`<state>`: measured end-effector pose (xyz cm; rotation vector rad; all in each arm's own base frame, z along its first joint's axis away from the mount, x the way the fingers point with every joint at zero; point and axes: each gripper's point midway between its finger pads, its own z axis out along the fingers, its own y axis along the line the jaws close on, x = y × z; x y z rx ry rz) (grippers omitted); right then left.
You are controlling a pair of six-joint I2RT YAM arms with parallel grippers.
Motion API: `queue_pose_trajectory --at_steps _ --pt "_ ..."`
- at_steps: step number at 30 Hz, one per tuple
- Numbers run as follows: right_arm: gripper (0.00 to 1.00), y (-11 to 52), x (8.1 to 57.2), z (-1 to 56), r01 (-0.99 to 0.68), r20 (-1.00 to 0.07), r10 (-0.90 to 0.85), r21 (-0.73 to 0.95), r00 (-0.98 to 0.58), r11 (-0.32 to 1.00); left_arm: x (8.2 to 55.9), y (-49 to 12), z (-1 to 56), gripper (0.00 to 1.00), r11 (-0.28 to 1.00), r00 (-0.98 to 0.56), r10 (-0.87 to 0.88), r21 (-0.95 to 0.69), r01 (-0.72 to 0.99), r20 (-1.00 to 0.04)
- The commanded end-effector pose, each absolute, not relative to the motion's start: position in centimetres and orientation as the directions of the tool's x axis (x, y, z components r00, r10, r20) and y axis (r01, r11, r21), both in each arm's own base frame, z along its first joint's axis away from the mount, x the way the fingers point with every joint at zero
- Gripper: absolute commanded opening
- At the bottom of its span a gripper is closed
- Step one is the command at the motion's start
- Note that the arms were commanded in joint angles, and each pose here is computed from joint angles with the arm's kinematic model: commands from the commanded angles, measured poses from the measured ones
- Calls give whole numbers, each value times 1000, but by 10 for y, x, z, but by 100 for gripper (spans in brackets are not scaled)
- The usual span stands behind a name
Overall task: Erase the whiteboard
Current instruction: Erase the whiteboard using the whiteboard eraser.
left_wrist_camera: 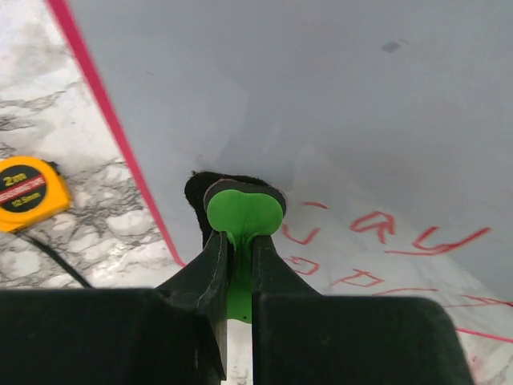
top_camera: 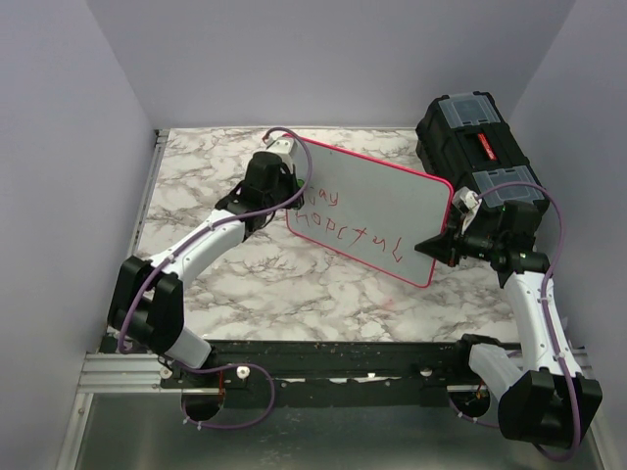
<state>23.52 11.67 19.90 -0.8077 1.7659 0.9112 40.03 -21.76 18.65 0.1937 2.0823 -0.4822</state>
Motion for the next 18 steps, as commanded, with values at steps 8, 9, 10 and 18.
queue_pose_trajectory --at_steps 8,9,10,18 --pt "0 131 223 224 -907 -971 -102 162 -217 389 386 -263 201 0 866 -495 -47 -282 412 -868" --pt "0 131 223 224 -907 -971 -102 161 -216 390 389 -256 202 0 873 -493 -51 -279 401 -868" --pt "0 131 223 225 -907 -971 -102 161 -216 389 393 -248 203 0 880 -490 -62 -279 383 -870" --pt "0 132 223 225 -908 -971 -101 160 -215 388 397 -244 194 0 885 -513 -91 -305 351 -853"
